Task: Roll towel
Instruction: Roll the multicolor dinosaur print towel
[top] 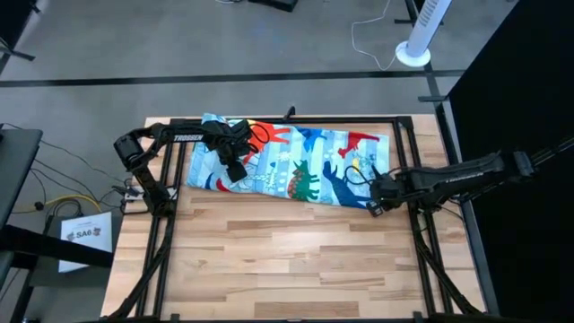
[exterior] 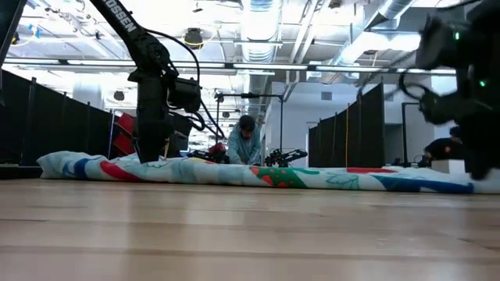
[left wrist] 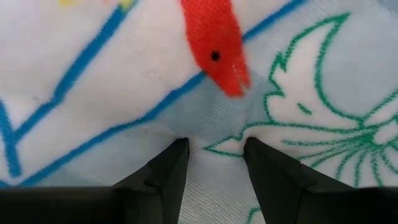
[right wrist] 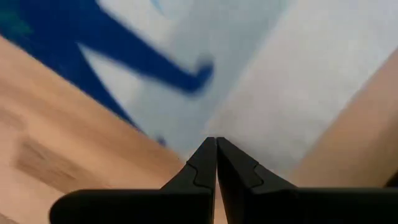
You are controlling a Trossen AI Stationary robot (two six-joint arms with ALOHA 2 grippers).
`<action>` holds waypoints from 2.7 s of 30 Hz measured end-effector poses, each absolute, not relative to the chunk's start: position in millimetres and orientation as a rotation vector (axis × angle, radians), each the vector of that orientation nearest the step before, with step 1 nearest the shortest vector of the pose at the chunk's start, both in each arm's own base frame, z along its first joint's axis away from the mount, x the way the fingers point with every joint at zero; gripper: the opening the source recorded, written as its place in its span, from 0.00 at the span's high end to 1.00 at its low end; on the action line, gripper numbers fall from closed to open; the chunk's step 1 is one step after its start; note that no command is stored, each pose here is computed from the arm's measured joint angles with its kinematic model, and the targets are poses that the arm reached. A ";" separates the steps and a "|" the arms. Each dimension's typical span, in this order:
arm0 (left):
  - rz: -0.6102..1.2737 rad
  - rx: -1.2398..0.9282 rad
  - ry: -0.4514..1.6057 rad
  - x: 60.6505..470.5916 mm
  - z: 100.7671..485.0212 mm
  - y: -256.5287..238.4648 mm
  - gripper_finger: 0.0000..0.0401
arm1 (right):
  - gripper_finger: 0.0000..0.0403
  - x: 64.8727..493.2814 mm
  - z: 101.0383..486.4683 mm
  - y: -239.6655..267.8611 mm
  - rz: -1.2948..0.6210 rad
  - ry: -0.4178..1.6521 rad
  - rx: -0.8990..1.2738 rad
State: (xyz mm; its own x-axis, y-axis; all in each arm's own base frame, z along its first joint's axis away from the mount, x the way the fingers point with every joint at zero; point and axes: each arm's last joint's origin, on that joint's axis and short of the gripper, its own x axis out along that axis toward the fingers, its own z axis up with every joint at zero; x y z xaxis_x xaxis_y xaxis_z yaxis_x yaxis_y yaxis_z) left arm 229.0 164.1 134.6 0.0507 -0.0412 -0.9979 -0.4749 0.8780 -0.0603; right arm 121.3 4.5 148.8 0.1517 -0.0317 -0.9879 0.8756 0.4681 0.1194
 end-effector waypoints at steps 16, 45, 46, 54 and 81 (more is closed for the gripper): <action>0.366 -0.454 1.500 228.2 134.4 163.9 0.62 | 1.00 132.9 169.5 -3.0 -0.836 1.154 0.661; 0.527 -0.394 1.571 205.4 173.4 170.9 0.63 | 1.00 245.0 153.3 -39.2 -0.465 1.029 0.315; 0.544 -0.419 1.583 201.9 171.0 170.5 0.63 | 1.00 247.8 143.4 -40.1 -0.441 1.070 0.316; 0.553 -0.629 1.774 166.8 139.8 146.0 0.63 | 1.00 236.3 124.8 -34.7 -0.395 1.338 0.292; 0.879 -0.666 1.576 163.9 168.0 179.0 0.63 | 1.00 252.3 131.5 -77.8 -0.299 1.143 0.267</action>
